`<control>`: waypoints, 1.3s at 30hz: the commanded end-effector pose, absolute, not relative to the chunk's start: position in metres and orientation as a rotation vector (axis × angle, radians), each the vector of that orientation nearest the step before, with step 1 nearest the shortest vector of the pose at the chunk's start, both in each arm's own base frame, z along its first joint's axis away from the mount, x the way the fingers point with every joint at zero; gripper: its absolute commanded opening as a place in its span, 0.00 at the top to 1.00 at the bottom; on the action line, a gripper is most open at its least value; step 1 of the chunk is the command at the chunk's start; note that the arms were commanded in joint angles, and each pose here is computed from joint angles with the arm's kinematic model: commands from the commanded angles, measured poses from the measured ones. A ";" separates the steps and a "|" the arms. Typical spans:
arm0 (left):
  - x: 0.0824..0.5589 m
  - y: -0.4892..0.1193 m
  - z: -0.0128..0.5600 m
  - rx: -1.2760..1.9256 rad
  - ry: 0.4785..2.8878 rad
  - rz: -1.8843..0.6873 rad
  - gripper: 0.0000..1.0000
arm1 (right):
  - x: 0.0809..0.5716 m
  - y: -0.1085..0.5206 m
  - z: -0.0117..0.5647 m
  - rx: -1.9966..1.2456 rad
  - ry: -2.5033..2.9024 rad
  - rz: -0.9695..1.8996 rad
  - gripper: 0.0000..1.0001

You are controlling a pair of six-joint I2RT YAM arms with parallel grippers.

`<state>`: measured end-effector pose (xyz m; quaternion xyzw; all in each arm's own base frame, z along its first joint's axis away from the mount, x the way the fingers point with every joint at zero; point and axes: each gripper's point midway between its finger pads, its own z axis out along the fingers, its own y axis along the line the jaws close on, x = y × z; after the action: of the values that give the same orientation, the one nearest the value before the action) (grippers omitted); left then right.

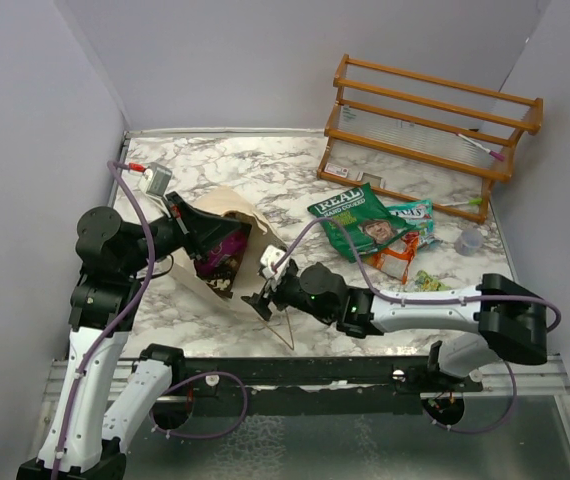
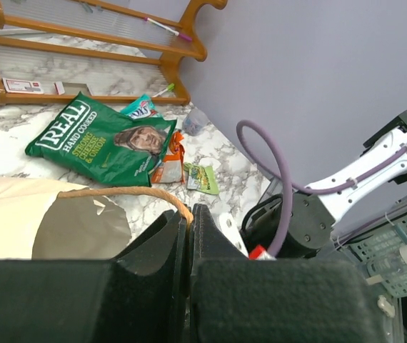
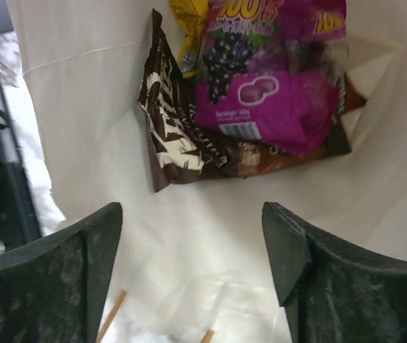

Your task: Take the snacks out of the paper bag

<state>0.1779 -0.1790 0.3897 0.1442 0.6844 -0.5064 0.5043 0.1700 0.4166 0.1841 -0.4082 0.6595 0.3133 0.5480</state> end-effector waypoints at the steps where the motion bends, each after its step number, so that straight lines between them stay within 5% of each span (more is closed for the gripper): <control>1: 0.172 -0.178 0.394 0.348 1.629 -1.227 1.00 | 0.185 0.428 0.206 -1.042 1.264 0.550 0.17; 9: 0.172 -0.178 0.390 0.354 1.634 -1.217 1.00 | 0.185 0.426 0.188 -1.188 1.115 0.417 0.08; 39: 0.163 -0.179 0.394 0.424 1.600 -1.204 1.00 | 0.212 0.467 0.151 -1.652 0.756 0.244 0.07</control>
<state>0.1729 -0.1781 0.3854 0.1550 0.6823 -0.5014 0.5090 0.1989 0.4578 0.1540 -0.6953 0.3624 0.1207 0.6088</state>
